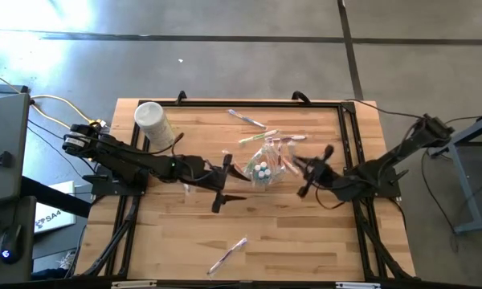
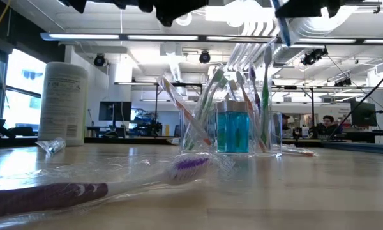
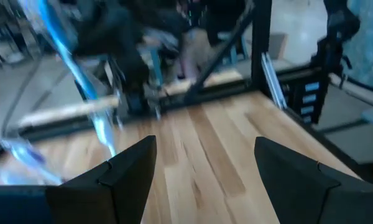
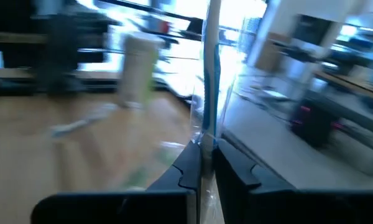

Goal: Pick & Place toothbrushing station
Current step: Put the blue toothbrush into the transparent organizer

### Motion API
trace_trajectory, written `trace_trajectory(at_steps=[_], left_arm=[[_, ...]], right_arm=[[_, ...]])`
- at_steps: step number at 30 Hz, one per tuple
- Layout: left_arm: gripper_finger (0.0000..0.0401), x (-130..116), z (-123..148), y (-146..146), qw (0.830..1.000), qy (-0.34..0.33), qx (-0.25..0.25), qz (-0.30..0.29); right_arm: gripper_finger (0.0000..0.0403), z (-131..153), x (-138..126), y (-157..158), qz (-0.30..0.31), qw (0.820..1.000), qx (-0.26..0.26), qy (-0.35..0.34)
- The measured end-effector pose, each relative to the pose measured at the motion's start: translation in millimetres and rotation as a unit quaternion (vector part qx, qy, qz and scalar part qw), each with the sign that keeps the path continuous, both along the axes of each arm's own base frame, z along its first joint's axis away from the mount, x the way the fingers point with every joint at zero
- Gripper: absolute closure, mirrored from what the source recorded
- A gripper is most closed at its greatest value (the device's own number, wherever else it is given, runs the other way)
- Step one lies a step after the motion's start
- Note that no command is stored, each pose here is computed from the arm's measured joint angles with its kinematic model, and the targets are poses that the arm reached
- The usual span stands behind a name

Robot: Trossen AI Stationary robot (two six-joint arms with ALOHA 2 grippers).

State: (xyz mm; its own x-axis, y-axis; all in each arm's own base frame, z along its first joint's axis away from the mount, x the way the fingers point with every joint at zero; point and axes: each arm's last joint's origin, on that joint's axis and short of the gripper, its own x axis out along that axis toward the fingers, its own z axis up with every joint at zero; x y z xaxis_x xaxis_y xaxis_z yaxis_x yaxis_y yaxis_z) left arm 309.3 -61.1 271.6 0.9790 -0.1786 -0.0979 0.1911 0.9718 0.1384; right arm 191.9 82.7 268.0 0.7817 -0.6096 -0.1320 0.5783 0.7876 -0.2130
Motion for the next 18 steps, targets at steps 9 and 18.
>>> trace_trajectory(at_steps=[9, 18], left_arm=[[0.0134, 1, 10, 1, 0.998, -0.058, 0.031, 0.008], [0.0134, 4, 6, 2, 0.996, -0.06, 0.038, 0.049]], right_arm=[[0.0385, -11, 47, 20, 0.168, 0.985, -0.042, -0.013], [0.0385, -20, 68, 16, 0.248, 0.966, -0.07, -0.023]])
